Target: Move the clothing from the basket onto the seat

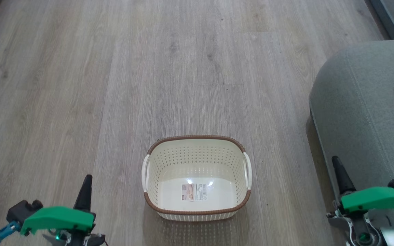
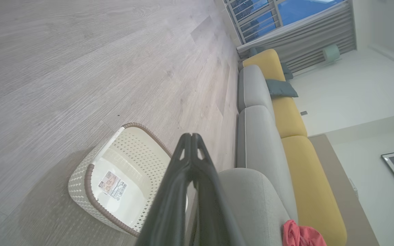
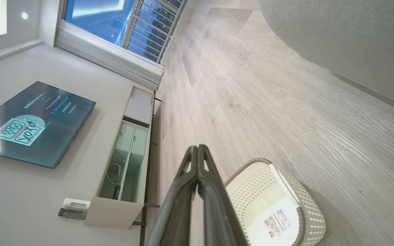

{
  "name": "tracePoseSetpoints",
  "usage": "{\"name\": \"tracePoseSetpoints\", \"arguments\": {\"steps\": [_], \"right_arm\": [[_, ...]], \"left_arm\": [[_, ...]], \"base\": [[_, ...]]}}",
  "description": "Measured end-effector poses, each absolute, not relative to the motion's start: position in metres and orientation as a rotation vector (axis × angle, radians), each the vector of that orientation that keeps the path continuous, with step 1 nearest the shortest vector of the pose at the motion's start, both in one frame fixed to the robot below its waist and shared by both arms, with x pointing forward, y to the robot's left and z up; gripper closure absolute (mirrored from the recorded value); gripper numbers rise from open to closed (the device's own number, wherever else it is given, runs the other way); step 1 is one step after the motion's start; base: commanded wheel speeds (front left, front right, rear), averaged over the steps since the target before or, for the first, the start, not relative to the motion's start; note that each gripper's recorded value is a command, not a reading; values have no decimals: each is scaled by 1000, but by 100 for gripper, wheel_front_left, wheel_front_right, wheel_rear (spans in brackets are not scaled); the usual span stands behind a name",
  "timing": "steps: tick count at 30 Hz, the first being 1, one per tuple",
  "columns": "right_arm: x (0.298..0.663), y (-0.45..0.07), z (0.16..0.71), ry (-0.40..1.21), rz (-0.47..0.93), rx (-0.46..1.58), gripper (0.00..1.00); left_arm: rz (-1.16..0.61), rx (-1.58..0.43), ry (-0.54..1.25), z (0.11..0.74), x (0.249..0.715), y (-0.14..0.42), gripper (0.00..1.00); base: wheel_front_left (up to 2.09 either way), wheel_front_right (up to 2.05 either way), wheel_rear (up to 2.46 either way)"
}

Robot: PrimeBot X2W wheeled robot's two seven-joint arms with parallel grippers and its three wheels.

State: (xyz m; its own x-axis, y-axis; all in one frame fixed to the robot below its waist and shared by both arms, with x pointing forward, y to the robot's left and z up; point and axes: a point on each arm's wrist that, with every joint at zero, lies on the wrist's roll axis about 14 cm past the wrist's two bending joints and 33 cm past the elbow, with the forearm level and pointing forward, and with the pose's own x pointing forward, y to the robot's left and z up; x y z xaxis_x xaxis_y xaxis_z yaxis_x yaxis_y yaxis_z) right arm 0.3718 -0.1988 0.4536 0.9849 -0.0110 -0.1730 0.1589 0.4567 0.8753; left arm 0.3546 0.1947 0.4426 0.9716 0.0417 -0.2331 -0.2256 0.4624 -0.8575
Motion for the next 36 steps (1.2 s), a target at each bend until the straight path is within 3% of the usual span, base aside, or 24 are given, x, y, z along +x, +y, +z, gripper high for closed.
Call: {"name": "tracePoseSetpoints", "arguments": {"steps": [36], "right_arm": [[374,-208,473,66,-103,1496,100]], "left_arm": [[82,-1500,125,467,370,188,100]], "base": [[0,0,0]]}}
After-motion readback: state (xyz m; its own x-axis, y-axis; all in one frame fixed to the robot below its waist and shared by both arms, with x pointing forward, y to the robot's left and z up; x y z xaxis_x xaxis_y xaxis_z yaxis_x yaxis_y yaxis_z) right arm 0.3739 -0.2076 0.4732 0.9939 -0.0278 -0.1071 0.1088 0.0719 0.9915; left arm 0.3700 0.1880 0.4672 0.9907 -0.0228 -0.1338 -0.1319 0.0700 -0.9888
